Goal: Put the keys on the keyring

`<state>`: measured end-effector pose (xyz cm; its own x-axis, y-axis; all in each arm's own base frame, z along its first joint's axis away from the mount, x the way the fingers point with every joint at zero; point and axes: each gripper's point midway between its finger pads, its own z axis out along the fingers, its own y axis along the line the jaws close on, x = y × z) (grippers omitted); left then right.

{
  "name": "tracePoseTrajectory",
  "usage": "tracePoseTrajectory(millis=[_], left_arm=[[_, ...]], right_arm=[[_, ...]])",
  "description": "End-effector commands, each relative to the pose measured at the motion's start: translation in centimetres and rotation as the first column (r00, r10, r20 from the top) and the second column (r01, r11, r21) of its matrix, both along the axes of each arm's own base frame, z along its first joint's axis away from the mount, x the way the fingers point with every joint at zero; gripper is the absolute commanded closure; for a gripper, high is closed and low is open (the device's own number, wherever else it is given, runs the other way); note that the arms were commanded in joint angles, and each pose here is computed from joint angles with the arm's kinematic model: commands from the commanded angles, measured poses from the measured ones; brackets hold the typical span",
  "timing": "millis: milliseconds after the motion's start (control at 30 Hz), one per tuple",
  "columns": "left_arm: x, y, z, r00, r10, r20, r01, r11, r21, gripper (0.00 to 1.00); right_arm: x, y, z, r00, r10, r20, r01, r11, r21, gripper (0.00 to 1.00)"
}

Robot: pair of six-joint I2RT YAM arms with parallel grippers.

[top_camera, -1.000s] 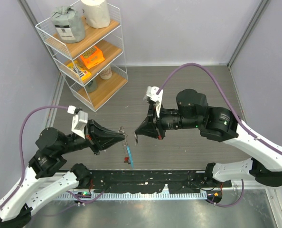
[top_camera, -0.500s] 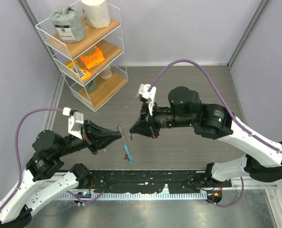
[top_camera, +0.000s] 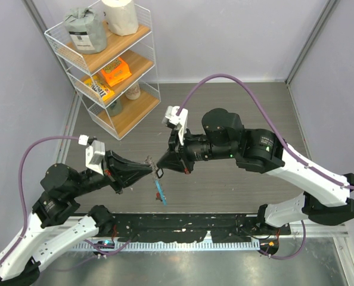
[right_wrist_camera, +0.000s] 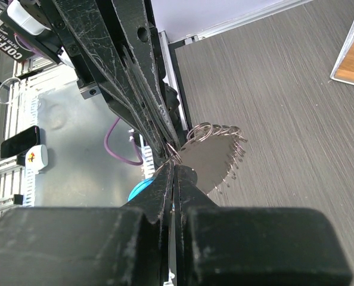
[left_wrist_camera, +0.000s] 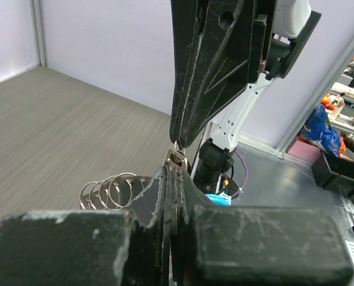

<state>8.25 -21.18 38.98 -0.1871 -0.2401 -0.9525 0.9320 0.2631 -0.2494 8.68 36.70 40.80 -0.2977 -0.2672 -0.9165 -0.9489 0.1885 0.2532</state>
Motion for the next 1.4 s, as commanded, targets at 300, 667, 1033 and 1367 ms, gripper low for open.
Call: tracePoseTrajectory(millis=[300,667,1033,1367], left_arm=[[-0.5,0.6,2.2,0.998,0.007,0.068,-0.003,0.999,-0.054,1.00],[-0.7,0.6,2.3,0.997,-0.005,0.073,0.009,0.998,-0.056,1.00],[-1.9,1.0,3.0,0.994,-0.041,0.101,0.049,0.995,-0.082,1.00],[-2.5,0.9,3.2,0.990,-0.069,0.122,0.081,0.993,-0.091,1.00]], right_arm=[[0.1,0.6,2.0,1.000,-0.017,0.010,0.016,0.999,0.049,0.94],[0.4,0.5,1.9,0.999,-0.037,0.004,0.037,0.998,0.049,0.94],[0.6,0.4,1.7,0.998,-0.060,-0.004,0.060,0.997,0.051,0.94],[0.6,0.5,1.7,0.997,-0.070,-0.023,0.071,0.996,0.053,0.94]])
